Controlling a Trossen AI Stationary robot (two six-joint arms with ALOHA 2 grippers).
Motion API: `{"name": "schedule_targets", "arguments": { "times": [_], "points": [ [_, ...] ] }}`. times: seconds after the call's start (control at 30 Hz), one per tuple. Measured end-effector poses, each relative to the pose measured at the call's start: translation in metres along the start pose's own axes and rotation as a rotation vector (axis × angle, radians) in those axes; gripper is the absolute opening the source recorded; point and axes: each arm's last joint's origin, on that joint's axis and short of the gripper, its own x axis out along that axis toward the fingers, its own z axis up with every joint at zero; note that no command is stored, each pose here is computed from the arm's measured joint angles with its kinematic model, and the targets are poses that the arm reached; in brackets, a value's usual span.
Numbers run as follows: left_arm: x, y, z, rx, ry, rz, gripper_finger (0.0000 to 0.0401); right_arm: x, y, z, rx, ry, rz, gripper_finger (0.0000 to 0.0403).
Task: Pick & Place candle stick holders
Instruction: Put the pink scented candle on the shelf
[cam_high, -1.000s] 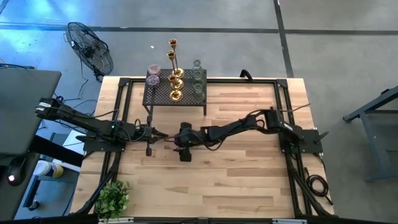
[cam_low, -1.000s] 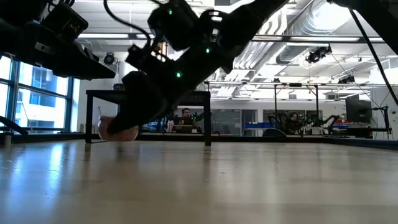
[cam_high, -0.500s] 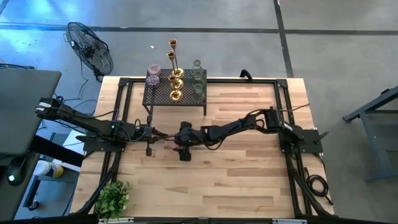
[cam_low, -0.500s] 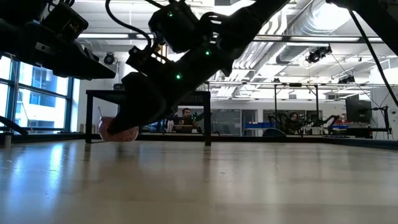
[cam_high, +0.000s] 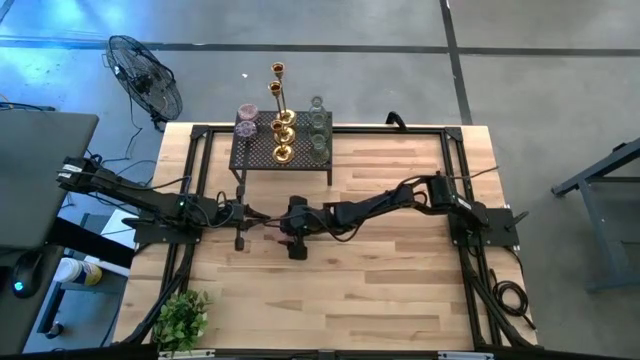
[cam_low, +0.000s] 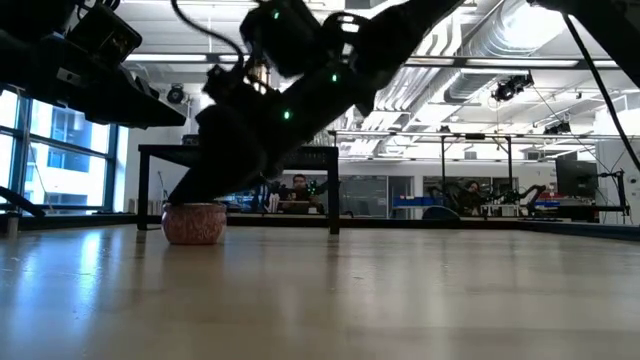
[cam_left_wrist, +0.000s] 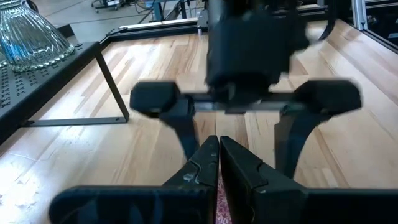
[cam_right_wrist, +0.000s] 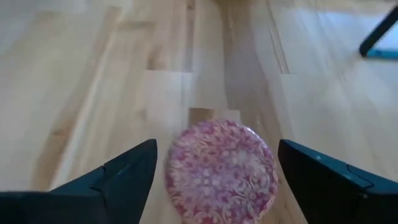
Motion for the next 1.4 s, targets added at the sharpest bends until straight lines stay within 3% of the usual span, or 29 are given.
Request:
{"name": "schedule_targets", "arguments": {
  "times": [0.13,0.27,0.37,0.63,0.93,1.1,1.23,1.4],
  "points": [
    [0.000,0.000,0.000,0.000,0.000,0.000,0.0012,-0.023,0.009,0.018,-0.078,0.019,0.013,0.0327],
    [0.000,0.000,0.000,-0.001,0.002,-0.001,0.0012,-0.060,0.019,0.032,-0.141,0.129,-0.042,0.0324],
    [0.000,0.000,-0.002,-0.048,0.014,-0.009,0.0012,-0.078,0.025,0.029,-0.163,0.130,-0.074,0.0302],
    [0.012,-0.005,0.012,-0.124,0.185,-0.010,0.0012,-0.099,0.022,-0.036,-0.062,-0.157,-0.056,0.0173],
    [0.042,-0.016,0.047,-0.125,0.458,-0.017,0.0023,-0.151,0.019,-0.047,0.030,-0.249,-0.055,0.0015],
    [0.059,-0.023,0.057,-0.148,0.615,-0.047,0.0095,-0.165,0.024,-0.054,0.025,-0.293,-0.043,0.0018],
    [0.070,-0.028,0.052,-0.151,0.753,-0.018,0.0188,-0.168,0.024,-0.052,0.028,-0.312,-0.053,0.0031],
    [0.082,-0.032,0.041,-0.115,0.828,-0.007,0.0300,-0.168,0.024,-0.052,0.026,-0.310,-0.051,0.0028]
  ]
}}
